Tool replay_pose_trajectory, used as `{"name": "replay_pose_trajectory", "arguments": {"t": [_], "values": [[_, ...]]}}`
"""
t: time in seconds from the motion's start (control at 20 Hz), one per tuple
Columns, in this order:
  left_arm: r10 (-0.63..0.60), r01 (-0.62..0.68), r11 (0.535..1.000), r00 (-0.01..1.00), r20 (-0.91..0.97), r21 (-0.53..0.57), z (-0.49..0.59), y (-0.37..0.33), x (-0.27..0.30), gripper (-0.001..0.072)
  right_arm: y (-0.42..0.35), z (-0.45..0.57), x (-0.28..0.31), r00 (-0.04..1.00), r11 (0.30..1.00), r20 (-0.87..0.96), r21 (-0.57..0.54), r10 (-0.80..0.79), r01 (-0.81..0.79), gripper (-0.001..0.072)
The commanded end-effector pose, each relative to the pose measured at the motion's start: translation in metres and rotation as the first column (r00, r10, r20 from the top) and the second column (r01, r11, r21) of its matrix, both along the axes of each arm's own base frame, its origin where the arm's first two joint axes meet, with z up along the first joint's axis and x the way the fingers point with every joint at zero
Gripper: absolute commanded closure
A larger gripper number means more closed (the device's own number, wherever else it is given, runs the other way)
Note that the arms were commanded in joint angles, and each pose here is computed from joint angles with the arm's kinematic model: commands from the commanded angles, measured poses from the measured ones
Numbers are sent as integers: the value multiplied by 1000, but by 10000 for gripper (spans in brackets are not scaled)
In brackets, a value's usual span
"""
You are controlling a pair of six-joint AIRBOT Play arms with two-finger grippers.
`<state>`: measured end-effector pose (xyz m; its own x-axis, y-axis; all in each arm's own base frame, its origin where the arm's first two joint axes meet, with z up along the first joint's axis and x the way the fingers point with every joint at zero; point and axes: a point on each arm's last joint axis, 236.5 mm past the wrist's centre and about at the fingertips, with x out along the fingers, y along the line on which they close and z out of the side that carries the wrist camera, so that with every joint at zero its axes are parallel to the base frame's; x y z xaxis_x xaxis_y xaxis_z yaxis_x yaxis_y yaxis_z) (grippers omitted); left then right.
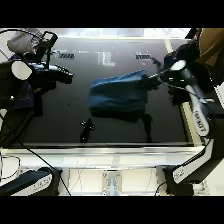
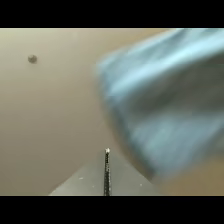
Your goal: Fold the clothes and pants, and hang the long-sleeved shirts on hangers.
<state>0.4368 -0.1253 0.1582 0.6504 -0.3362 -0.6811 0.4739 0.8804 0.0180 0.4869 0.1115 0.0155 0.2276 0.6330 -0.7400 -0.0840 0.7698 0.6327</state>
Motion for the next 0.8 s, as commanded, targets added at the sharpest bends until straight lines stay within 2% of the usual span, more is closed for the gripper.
{"name": "replay_pose_trajectory", "arguments": {"t": [0.0,0.15,0.35,0.45,0.65,0.75], "values": [[1,-1,1000,1000,3,-1,1,0,0,682,-151,36,-19,972,954,35,-187,-234,237,677],[1,-1,1000,1000,4,0,2,0,0,683,-265,63,-73,900,859,42,-282,-434,427,677],[2,-3,1000,1000,5,8,1,2,0,682,-361,58,-173,744,702,-10,-338,-669,627,677],[3,-3,1000,1000,6,8,1,2,0,683,-375,33,-221,687,660,-56,-340,-725,669,677],[3,-3,1000,1000,6,10,1,2,0,683,-368,-38,-311,506,531,-173,-382,-845,757,677],[3,-3,1000,1000,7,11,1,2,1,682,-345,-61,-339,459,513,-229,-369,-859,775,676]]}}
